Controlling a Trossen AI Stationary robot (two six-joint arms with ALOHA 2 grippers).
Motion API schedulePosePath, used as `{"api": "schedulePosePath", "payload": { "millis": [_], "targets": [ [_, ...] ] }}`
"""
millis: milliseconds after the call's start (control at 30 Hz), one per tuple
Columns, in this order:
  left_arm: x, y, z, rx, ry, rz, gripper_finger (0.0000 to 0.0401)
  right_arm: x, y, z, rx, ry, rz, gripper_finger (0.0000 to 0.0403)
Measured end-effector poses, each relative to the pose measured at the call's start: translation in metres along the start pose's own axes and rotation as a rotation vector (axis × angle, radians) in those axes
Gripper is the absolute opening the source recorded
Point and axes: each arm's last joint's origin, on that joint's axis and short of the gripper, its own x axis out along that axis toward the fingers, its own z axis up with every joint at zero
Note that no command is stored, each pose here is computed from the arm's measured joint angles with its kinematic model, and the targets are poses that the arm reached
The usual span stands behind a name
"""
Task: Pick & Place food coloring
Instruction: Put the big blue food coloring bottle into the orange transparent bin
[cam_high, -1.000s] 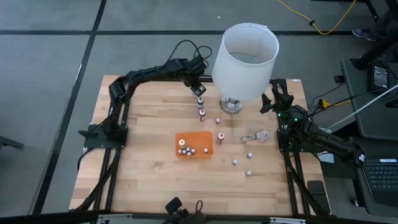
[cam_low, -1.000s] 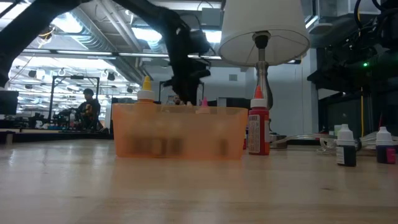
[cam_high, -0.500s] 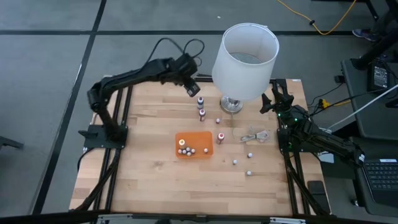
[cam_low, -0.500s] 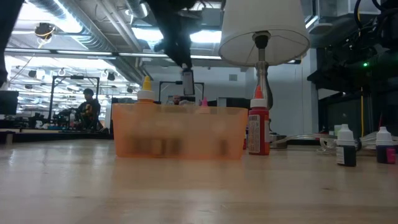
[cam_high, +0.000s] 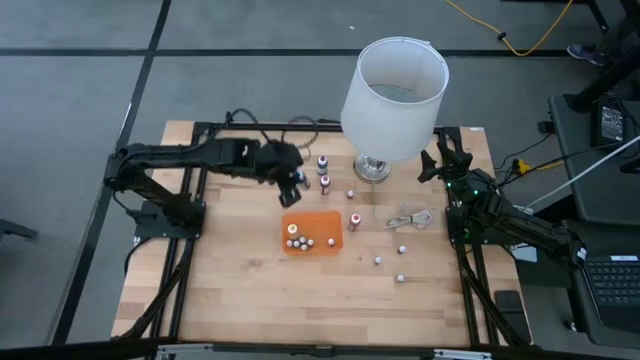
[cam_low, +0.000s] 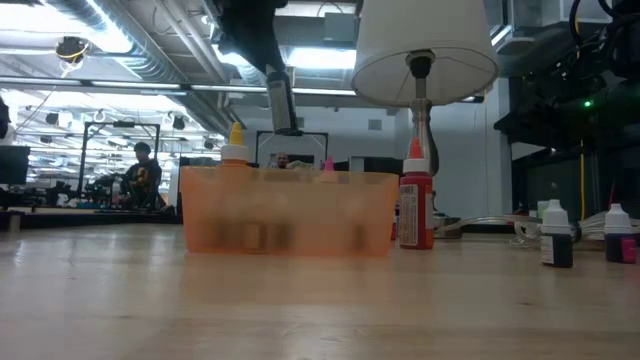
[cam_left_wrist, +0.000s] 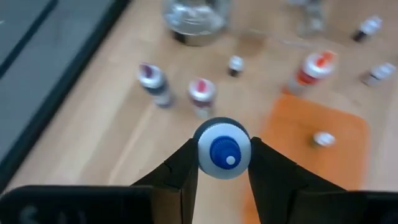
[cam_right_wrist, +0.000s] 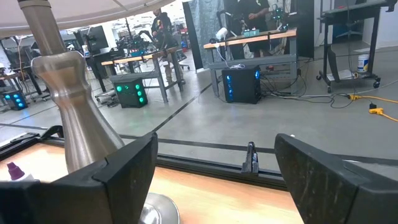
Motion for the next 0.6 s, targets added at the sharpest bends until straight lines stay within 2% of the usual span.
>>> {"api": "schedulePosePath", "payload": {
  "millis": [267, 600],
  "targets": [
    [0.007, -0.044, -0.023, 0.049, 0.039, -0.082, 0.0111, 0.000, 0.000, 0.000, 0.000, 0.000, 0.000, 0.0323],
    [0.029, -0.058, -0.045, 0.039, 0.068, -0.090, 0.0111, 0.000, 0.000, 0.000, 0.000, 0.000, 0.000, 0.0323]
  ]
}}
